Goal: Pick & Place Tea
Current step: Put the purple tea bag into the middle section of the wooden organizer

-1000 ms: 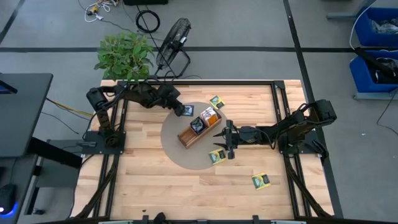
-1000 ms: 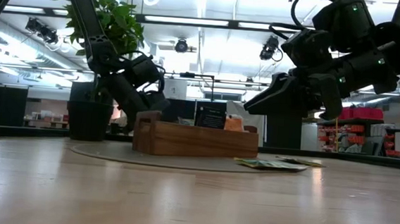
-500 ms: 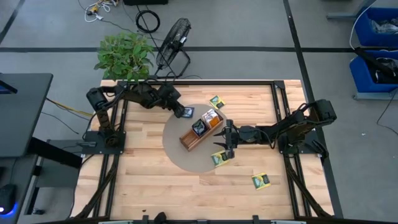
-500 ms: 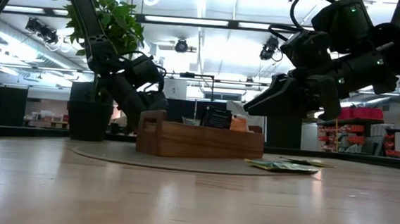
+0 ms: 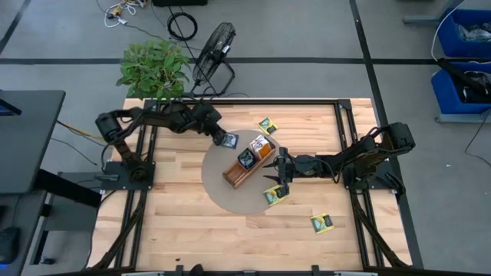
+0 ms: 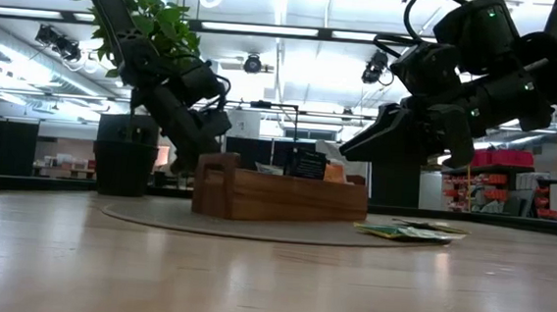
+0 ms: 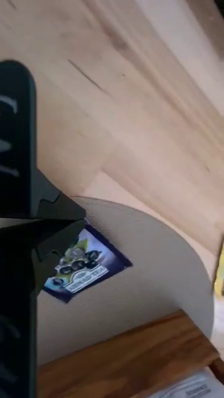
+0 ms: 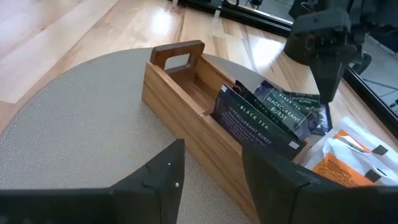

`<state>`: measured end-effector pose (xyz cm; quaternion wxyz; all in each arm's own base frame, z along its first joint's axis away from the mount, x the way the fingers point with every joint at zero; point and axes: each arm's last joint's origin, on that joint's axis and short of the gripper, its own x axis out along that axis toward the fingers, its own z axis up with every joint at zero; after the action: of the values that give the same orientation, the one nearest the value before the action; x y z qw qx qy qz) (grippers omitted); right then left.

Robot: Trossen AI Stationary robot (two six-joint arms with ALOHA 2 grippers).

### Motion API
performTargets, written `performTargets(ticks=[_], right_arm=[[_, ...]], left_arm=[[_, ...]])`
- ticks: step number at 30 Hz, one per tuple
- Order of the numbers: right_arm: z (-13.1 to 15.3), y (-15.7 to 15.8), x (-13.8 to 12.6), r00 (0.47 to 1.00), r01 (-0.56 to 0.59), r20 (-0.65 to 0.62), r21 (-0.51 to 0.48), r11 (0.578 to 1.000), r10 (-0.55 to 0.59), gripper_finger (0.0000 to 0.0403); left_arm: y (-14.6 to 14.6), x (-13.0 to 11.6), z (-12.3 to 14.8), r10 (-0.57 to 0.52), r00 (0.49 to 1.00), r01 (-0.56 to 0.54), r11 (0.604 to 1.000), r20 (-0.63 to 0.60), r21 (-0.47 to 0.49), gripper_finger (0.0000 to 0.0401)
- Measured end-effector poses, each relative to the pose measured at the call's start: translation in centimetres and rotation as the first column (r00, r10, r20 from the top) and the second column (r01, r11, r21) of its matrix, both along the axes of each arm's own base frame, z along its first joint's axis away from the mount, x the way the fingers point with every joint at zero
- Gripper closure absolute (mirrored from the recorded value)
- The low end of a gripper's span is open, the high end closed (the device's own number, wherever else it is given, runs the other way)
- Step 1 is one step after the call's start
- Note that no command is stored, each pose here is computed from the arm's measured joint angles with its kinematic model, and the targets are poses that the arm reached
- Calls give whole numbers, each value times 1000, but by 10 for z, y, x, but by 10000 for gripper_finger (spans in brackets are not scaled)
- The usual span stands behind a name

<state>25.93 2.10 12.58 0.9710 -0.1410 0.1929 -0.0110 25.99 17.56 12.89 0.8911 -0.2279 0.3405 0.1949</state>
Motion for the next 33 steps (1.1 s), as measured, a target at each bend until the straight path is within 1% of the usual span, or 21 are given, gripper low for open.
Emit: performTargets(ticks=[7,14,20,23,25,27,30,33], right_arm=[[0,0,0,1000,-3,0,-9,1000,3,234],[3,0,0,1000,-16,9,-38,999,17,234],[27,0,-5,995,-28,92,-73,997,35,233],[42,-1,-8,988,-23,150,-75,997,35,229],[50,-4,-7,986,-21,165,-71,997,32,227],[58,-9,0,988,-38,150,-45,998,44,224],[70,-16,16,994,-87,69,18,996,86,219],[80,-23,29,990,-142,17,28,989,142,213]], left_arm=[[-6,-6,10,-19,1000,19,999,-23,-35,400],[-14,-10,31,-36,999,36,999,-3,-19,400],[-29,-15,51,-72,997,72,997,1,6,400],[-35,-17,58,-75,997,75,997,-4,19,400],[-39,-17,63,-84,996,84,996,12,32,400],[-44,-15,66,-95,995,94,995,18,33,400],[-52,-12,70,-119,992,118,992,34,40,400],[-59,-9,73,-128,991,126,990,31,59,401]])
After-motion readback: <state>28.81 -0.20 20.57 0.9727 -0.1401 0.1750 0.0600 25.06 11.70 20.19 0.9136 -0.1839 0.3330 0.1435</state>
